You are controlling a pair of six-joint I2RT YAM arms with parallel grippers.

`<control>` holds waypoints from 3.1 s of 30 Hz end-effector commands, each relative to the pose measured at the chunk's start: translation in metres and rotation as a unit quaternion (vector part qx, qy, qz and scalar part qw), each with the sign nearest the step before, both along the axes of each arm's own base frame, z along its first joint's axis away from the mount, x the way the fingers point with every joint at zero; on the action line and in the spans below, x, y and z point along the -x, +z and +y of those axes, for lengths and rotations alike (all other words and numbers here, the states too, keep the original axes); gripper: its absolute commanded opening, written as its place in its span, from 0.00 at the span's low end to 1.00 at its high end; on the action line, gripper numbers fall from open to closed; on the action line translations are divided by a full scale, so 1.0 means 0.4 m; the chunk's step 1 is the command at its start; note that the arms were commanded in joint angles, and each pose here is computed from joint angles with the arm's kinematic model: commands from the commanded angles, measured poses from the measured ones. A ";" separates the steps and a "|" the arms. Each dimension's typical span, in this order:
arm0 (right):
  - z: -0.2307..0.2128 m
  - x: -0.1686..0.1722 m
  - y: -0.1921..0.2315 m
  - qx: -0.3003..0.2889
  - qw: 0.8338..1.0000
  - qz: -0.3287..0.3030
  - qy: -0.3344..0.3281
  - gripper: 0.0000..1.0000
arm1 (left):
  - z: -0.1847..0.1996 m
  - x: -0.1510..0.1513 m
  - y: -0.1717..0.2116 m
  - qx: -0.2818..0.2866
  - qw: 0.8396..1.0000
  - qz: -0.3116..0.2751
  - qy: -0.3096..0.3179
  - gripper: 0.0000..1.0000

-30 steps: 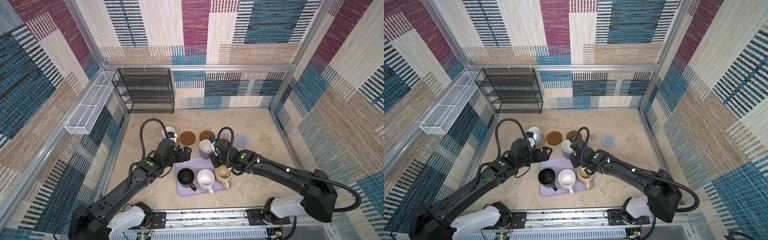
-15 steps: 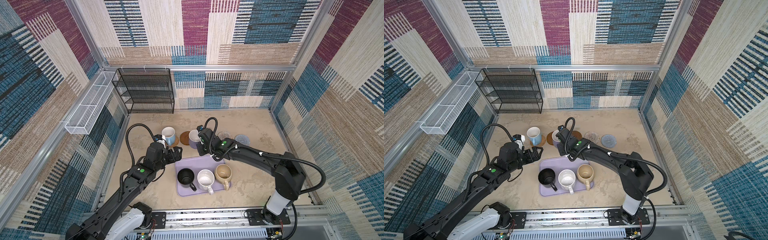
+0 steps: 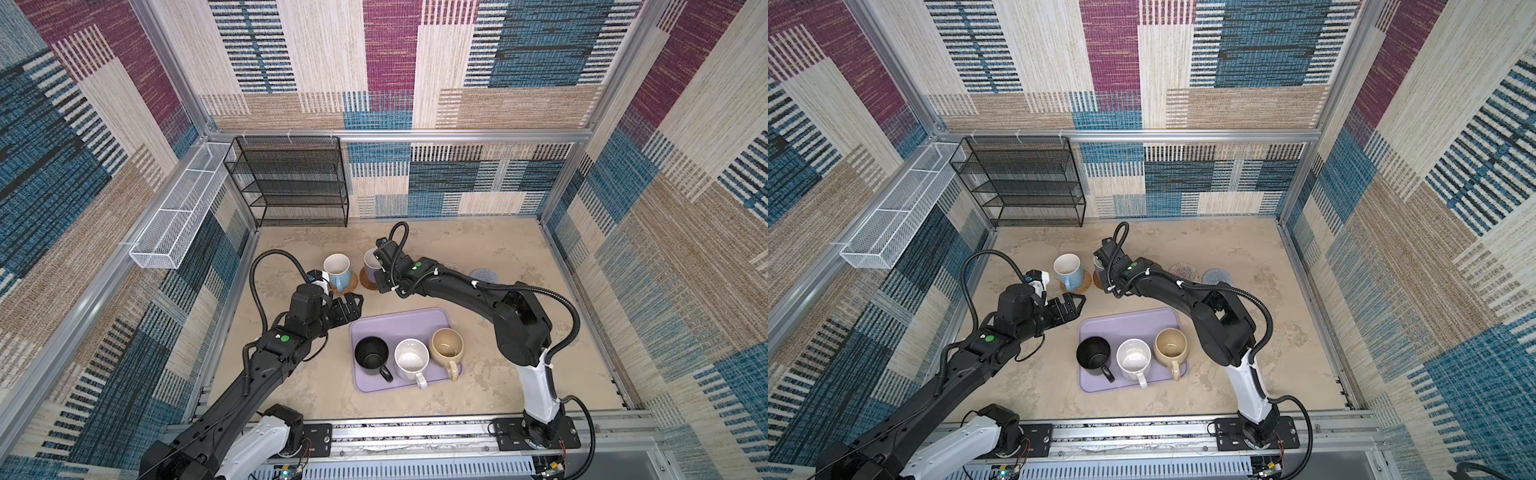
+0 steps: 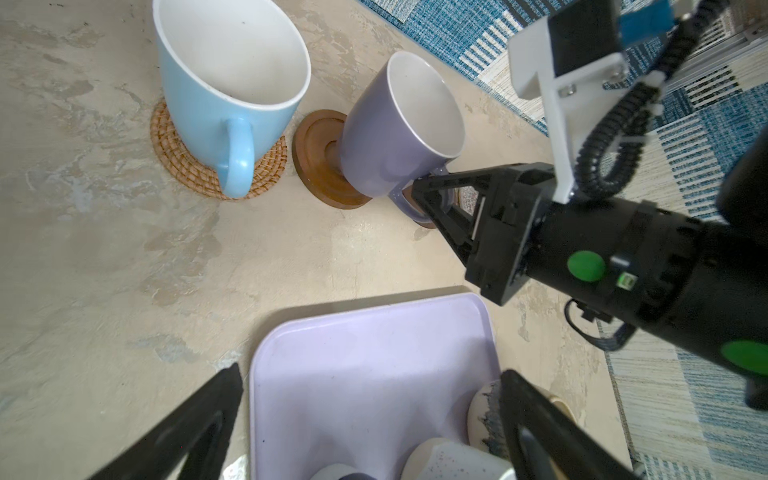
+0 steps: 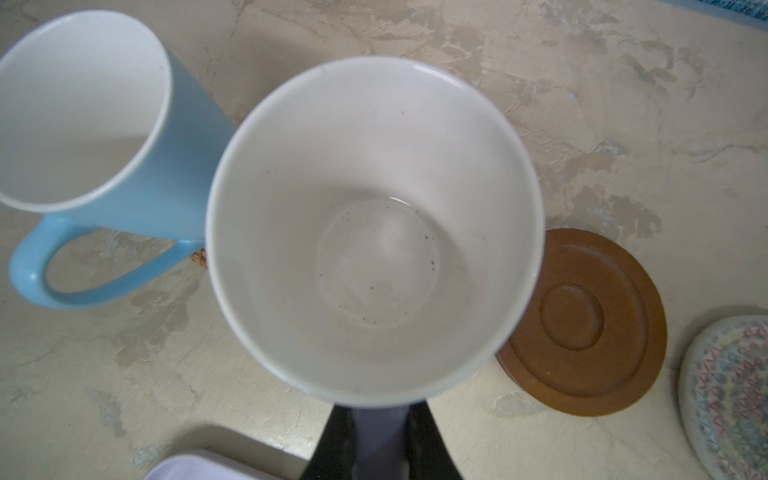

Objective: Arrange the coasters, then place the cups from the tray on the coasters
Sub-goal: 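Lift the lilac mug with right gripper toward the small brown coaster, then lower the lilac mug onto the small brown coaster and open right gripper, then move left gripper over the black mug while right gripper withdraws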

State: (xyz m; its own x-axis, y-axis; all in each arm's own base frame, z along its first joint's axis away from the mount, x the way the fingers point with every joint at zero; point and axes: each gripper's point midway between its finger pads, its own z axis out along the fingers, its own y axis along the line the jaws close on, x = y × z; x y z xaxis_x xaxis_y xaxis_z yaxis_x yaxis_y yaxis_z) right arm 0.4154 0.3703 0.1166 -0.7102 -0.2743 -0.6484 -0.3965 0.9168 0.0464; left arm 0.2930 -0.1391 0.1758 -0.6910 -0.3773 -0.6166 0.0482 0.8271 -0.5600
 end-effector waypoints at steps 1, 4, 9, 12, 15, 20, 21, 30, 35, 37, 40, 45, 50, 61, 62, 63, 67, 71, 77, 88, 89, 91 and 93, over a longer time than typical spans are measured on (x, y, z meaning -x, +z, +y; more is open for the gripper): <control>0.012 -0.021 -0.001 -0.003 1.000 -0.006 -0.005 0.00 | -0.007 -0.012 0.015 0.006 1.000 -0.015 -0.006 0.99; 0.009 -0.031 -0.020 0.002 1.000 -0.004 -0.011 0.00 | -0.004 -0.012 0.013 0.002 1.000 -0.014 -0.005 0.99; 0.016 -0.039 -0.035 0.008 1.000 -0.001 -0.011 0.00 | 0.000 -0.013 0.012 -0.002 1.000 -0.013 -0.003 0.99; 0.012 -0.040 -0.045 0.014 1.000 0.002 -0.016 0.00 | 0.000 -0.012 0.011 -0.002 1.000 -0.012 -0.003 0.99; 0.013 -0.033 -0.059 0.016 1.000 0.015 -0.016 0.00 | 0.001 -0.011 0.012 -0.002 1.000 -0.012 -0.003 0.99; 0.020 -0.031 -0.078 0.015 0.999 0.027 -0.014 0.20 | 0.004 -0.008 0.018 0.000 1.000 -0.014 -0.001 0.99; 0.022 -0.029 -0.082 0.017 0.999 0.031 -0.013 0.22 | 0.005 -0.006 0.019 0.000 1.000 -0.014 -0.001 0.99; 0.029 -0.008 -0.068 0.001 0.999 0.041 -0.008 0.43 | 0.024 0.007 0.031 -0.007 1.000 -0.019 0.011 0.99; 0.070 0.021 -0.070 -0.032 0.997 0.063 0.022 0.41 | 0.029 0.012 0.031 -0.012 1.000 -0.020 0.013 0.99; 0.079 0.024 -0.071 -0.035 0.997 0.063 0.026 0.41 | 0.031 0.013 0.029 -0.014 1.000 -0.019 0.013 0.99; 0.084 0.021 -0.074 -0.036 0.997 0.064 0.027 0.40 | 0.032 0.013 0.030 -0.015 1.000 -0.019 0.013 0.99; 0.094 0.021 -0.072 -0.042 0.997 0.064 0.031 0.40 | 0.036 0.016 0.033 -0.016 1.000 -0.021 0.016 0.99; 0.092 0.017 -0.067 -0.043 0.997 0.059 0.026 0.41 | 0.038 0.018 0.036 -0.016 0.999 -0.022 0.018 0.99; 0.041 0.037 0.013 -0.052 0.998 0.018 0.009 0.68 | 0.020 0.031 0.045 -0.003 1.000 -0.019 -0.005 0.99; 0.037 0.045 0.031 -0.060 0.998 0.013 0.011 0.70 | 0.017 0.034 0.051 0.002 1.000 -0.021 -0.008 0.99; 0.036 0.054 0.050 -0.068 0.997 0.010 0.016 0.71 | 0.014 0.037 0.054 0.006 1.000 -0.022 -0.010 0.99; 0.010 0.091 0.112 -0.097 0.995 -0.001 0.020 0.89 | 0.010 0.048 0.075 0.021 0.999 -0.024 -0.012 0.99; -0.048 0.135 0.164 -0.121 0.992 -0.024 0.009 1.00 | 0.002 0.062 0.088 0.039 0.999 -0.008 -0.014 0.99; -0.105 0.213 0.233 -0.169 0.983 -0.064 0.035 1.00 | 0.011 0.098 0.057 0.003 0.999 0.037 0.009 0.99; -0.175 0.336 0.250 -0.213 0.967 -0.100 0.099 1.00 | -0.026 0.224 0.010 -0.088 0.989 0.112 -0.038 0.99; -0.177 0.343 0.245 -0.211 0.967 -0.095 0.103 1.00 | -0.024 0.236 0.006 -0.102 0.986 0.123 -0.042 0.99; -0.176 0.363 0.238 -0.210 0.967 -0.084 0.118 1.00 | -0.027 0.256 0.001 -0.113 0.983 0.140 -0.043 0.99; -0.180 0.381 0.238 -0.215 0.965 -0.081 0.130 1.00 | -0.042 0.274 -0.009 -0.106 0.982 0.151 -0.044 0.99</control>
